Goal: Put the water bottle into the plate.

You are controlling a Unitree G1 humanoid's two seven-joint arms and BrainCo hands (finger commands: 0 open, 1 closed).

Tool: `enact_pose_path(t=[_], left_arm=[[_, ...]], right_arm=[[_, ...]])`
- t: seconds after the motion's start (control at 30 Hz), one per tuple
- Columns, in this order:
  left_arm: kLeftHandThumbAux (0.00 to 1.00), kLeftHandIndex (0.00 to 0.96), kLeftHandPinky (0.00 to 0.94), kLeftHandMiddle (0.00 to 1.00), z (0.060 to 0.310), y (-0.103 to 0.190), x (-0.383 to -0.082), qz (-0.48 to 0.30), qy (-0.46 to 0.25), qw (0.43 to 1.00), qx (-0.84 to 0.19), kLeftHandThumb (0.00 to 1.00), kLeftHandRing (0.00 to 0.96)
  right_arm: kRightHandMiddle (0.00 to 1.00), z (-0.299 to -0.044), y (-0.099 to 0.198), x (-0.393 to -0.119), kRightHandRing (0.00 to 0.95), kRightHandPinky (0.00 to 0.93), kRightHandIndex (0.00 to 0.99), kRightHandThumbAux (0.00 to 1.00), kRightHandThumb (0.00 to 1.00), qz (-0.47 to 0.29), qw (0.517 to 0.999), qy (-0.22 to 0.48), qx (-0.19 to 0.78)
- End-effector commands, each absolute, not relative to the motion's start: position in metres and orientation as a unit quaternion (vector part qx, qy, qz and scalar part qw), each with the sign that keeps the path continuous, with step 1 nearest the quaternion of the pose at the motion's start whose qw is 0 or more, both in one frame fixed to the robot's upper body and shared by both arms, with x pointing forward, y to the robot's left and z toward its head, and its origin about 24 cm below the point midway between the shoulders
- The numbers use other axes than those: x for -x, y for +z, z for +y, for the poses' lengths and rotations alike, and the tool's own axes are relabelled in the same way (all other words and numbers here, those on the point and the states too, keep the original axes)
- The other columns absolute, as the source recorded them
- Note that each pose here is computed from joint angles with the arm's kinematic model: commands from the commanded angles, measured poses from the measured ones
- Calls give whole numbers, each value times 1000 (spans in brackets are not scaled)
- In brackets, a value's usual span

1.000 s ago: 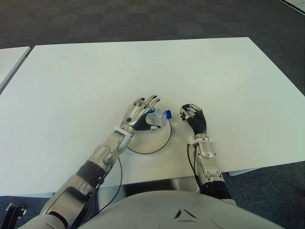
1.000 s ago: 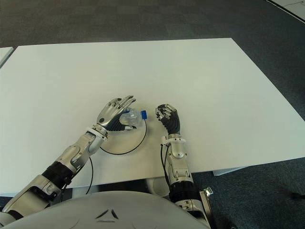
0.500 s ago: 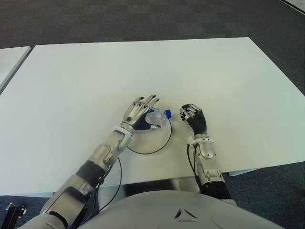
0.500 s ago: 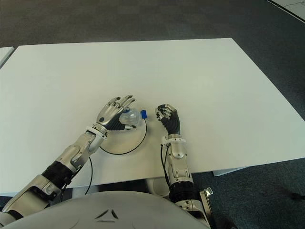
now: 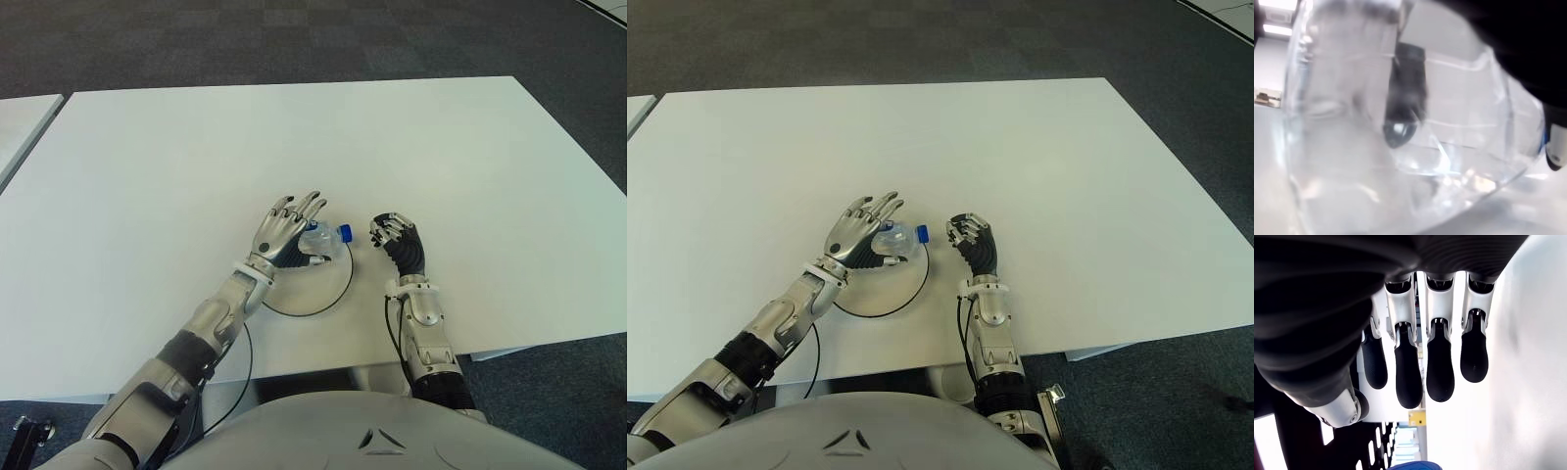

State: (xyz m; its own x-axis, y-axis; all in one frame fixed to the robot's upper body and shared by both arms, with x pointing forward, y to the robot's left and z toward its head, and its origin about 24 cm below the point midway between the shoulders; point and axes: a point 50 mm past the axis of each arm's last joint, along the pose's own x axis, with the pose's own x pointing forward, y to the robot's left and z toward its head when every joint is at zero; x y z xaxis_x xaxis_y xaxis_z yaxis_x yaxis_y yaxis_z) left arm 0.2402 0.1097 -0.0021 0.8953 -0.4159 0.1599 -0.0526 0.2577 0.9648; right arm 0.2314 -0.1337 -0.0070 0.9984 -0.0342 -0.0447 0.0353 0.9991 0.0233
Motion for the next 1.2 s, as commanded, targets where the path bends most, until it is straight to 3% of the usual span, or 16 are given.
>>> enact_pose_path(t=[0.03, 0.37, 0.7, 1.2], left_arm=[[448, 0, 0, 0, 116, -22, -227, -164, -122, 759, -618, 55, 0], [426, 0, 0, 0, 115, -20, -225, -180, -57, 758, -624, 62, 0], [380, 0, 0, 0, 110, -17, -217, -240, 58, 769, -589, 50, 0], [327, 0, 0, 0, 106, -15, -214, -329, 122, 759, -549, 165, 0]], right_arm=[[603, -129, -10, -229, 611, 619, 433, 729, 706, 35, 999, -22, -26], [600, -129, -10, -229, 610, 617, 432, 729, 705, 35, 999, -22, -19], [598, -130, -11, -229, 610, 619, 432, 729, 706, 34, 999, -23, -20], [599, -130, -11, -229, 611, 620, 432, 729, 706, 34, 999, -24, -20]])
